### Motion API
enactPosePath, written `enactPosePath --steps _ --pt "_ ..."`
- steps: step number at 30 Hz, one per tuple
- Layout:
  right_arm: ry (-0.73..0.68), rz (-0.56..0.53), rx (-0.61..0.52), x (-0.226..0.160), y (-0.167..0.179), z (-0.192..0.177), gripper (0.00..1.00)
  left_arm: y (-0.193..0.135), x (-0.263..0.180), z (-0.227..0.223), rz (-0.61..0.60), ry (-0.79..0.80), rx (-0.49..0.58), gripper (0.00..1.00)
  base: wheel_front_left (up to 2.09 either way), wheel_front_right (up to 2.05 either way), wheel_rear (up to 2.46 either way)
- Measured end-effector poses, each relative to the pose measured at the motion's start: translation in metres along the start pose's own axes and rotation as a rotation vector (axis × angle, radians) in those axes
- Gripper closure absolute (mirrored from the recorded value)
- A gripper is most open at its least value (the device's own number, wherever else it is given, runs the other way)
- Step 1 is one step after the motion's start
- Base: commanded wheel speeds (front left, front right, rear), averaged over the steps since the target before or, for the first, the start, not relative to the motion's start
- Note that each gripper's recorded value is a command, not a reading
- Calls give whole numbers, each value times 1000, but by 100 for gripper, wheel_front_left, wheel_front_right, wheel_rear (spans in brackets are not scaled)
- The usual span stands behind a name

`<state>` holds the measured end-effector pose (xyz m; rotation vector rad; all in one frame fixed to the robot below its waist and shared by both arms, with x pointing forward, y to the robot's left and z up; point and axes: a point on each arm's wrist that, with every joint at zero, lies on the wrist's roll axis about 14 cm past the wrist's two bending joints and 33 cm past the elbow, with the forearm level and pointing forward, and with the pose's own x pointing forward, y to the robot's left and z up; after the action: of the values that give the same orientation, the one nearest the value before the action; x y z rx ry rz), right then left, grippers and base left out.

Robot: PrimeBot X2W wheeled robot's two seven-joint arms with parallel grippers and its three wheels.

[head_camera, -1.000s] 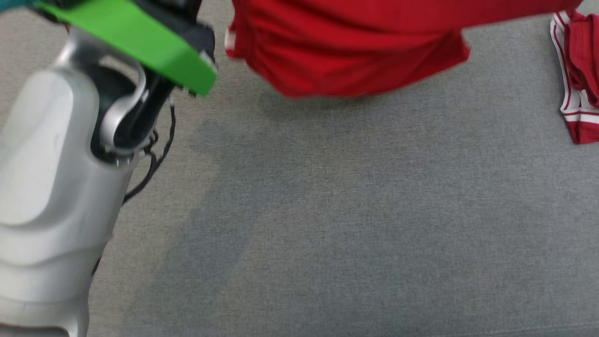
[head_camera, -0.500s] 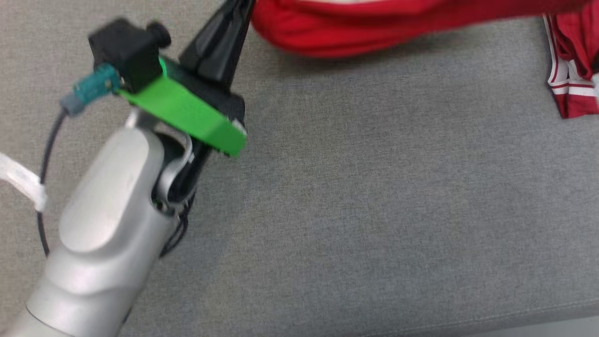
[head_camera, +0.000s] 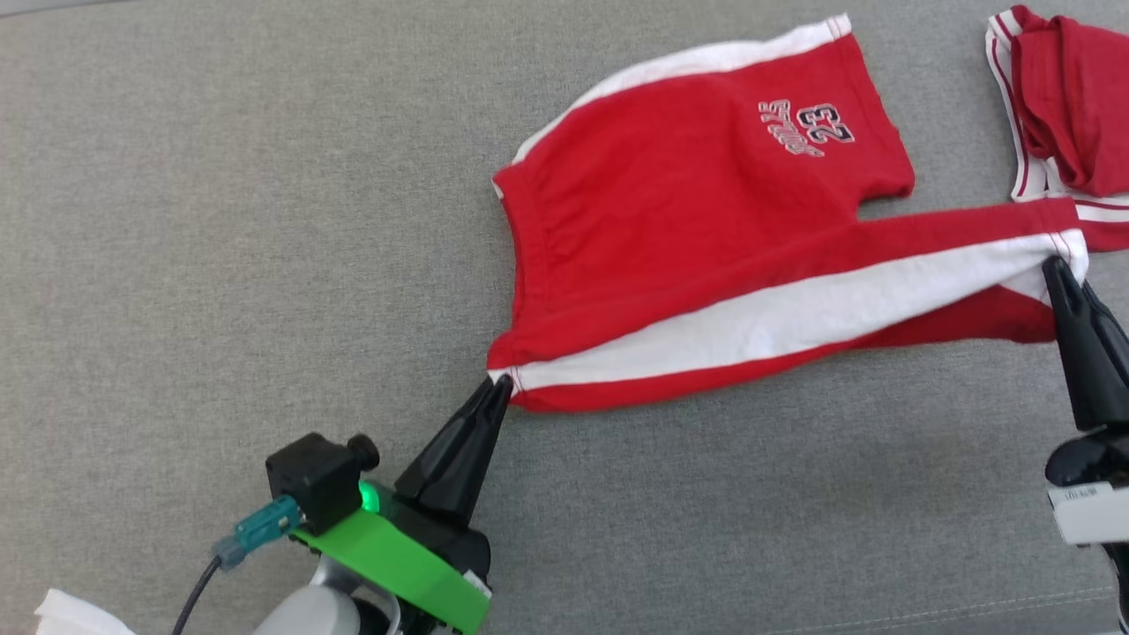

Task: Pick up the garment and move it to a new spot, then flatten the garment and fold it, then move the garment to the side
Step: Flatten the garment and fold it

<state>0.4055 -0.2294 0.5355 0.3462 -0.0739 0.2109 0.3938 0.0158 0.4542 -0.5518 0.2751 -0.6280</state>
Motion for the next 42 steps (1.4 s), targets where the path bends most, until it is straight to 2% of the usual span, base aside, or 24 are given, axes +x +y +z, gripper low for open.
enactPosePath --steps 6,10,17,26,35,42 --pt "35 -7 12 -32 11 -3 100 -16 -29 13 10 36 14 100 0 0 0" --pt "43 -5 29 -27 8 -7 100 -20 -28 20 2 55 36 100 0 0 0" --pt "116 -13 39 10 -7 -37 100 -8 17 35 -7 44 90 100 0 0 0" --pt "122 1 16 69 -22 -47 100 25 63 53 35 28 155 100 0 0 0" --pt "190 9 -35 117 -42 -64 100 56 91 47 69 71 118 100 0 0 0" --pt "299 17 -76 146 -52 -97 100 82 103 28 108 135 121 100 0 0 0"
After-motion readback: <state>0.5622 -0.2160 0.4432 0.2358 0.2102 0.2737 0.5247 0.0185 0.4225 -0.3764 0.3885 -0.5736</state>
